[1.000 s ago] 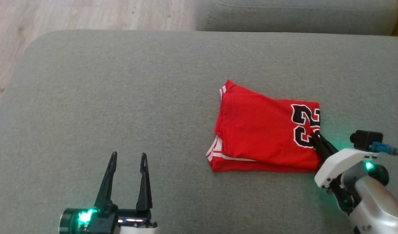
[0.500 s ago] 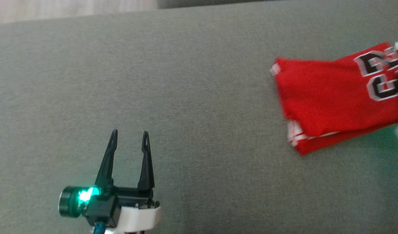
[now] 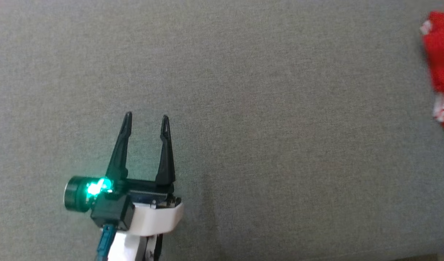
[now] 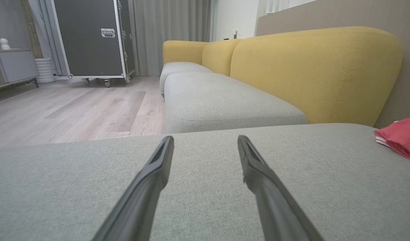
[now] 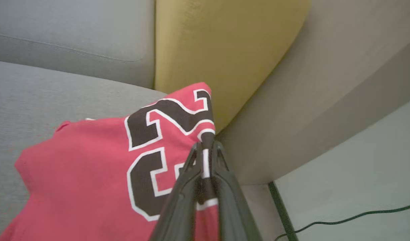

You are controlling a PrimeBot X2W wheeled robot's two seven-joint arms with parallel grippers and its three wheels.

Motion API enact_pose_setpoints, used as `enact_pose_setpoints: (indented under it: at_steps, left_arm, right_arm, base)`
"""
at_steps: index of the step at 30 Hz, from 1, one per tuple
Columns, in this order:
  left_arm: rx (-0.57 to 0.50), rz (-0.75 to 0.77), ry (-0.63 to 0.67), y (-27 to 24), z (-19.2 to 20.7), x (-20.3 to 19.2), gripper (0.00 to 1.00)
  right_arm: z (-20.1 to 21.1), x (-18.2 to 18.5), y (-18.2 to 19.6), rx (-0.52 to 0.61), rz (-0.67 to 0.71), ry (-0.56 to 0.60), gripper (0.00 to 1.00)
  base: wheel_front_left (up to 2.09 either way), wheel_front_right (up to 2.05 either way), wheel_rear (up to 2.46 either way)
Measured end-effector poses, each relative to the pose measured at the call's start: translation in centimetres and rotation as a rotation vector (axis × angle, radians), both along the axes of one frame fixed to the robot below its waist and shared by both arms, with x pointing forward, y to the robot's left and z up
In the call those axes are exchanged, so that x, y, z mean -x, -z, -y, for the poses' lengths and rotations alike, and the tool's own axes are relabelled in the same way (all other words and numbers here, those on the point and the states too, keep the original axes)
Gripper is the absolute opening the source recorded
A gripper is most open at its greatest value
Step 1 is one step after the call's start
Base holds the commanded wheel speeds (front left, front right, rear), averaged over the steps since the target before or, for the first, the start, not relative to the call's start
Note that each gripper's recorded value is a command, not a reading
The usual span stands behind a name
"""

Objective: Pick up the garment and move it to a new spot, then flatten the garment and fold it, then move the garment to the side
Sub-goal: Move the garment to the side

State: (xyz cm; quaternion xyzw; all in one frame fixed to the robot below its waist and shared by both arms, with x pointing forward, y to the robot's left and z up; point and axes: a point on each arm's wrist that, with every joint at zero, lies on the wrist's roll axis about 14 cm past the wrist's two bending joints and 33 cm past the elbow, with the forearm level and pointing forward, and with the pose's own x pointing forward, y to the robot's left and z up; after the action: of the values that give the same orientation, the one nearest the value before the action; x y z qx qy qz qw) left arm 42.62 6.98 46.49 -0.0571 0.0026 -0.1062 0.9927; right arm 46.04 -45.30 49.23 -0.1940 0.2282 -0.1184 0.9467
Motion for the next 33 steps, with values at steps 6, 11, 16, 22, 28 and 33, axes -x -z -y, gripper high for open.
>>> enact_pose_setpoints:
  at_steps: [6,11,16,22,28,33]
  left_arm:
    - [-0.001,0.012,-0.004,-0.2,-0.3,-0.6,1.0]
    - [-0.009,0.038,-0.015,-1.3,-0.7,-0.2,1.0]
    - [-0.012,0.057,-0.033,-2.5,-1.4,1.1,1.0]
    - [-0.026,0.054,-0.048,-3.0,-2.3,3.9,1.0]
    - [-0.016,0.023,-0.1,-2.8,-4.0,8.3,1.0]
    - [0.002,0.032,-0.117,-3.2,-4.7,10.2,1.0]
  right_arm:
    - [2.3,0.5,-0.1,0.029,-0.018,0.08,1.0]
    - [-0.2,0.9,1.1,-0.013,-0.002,0.053,1.0]
    - [-7.6,2.3,5.1,-0.167,-0.008,-0.035,1.0]
    - [-17.3,4.4,6.8,-0.359,0.06,-0.167,1.0]
    - [-27.3,9.0,6.6,-0.566,0.214,-0.316,1.0]
    - [-29.0,11.0,6.1,-0.521,0.245,-0.387,1.0]
  base:
    - [0.0,0.0,0.0]
    - [0.0,0.0,0.0]
    - [0.0,0.0,0.0]
    - [0.0,0.0,0.0]
    - [0.0,0.0,0.0]
    - [0.0,0.0,0.0]
